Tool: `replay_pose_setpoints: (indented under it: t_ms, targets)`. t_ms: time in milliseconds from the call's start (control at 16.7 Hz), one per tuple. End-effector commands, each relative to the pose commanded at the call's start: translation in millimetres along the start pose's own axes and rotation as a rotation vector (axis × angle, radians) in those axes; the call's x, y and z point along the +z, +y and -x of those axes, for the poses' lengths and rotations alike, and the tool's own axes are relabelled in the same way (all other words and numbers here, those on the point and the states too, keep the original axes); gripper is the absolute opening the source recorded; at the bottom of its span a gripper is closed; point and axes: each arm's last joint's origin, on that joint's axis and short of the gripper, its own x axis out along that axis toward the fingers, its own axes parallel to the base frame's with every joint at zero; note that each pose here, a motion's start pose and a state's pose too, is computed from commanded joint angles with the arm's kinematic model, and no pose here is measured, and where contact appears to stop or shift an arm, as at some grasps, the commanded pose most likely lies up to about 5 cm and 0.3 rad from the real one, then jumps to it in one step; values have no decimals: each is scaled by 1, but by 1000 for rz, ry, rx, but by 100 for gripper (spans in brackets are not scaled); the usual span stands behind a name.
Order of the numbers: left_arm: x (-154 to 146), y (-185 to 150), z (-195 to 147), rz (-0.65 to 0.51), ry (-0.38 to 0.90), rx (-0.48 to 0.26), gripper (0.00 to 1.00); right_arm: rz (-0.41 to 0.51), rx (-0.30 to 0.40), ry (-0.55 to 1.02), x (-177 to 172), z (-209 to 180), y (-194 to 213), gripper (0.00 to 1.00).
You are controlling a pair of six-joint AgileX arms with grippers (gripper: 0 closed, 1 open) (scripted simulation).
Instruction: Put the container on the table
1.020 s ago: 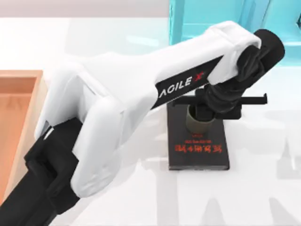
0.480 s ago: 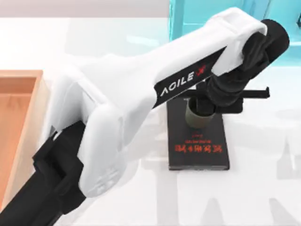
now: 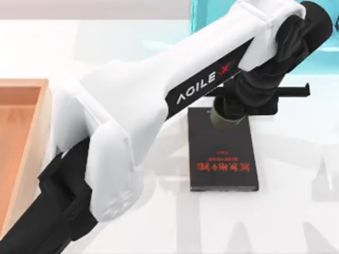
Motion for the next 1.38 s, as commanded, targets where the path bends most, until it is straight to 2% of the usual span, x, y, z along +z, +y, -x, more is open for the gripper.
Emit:
replay_pose_setpoints:
  t_ms: [240,660,1260,1380]
  targets:
    - [6,8,2,-1,12,-7,0,0,0,0,0,0,0,100]
    - [19,63,20,3,125,-1,0,0,0,0,0,0,0,100]
    - [13,143,41,17,285,-34,0,0,0,0,0,0,0,100]
    - [12,147,43,16,293,-40,0,0,0,0,0,0,0,100]
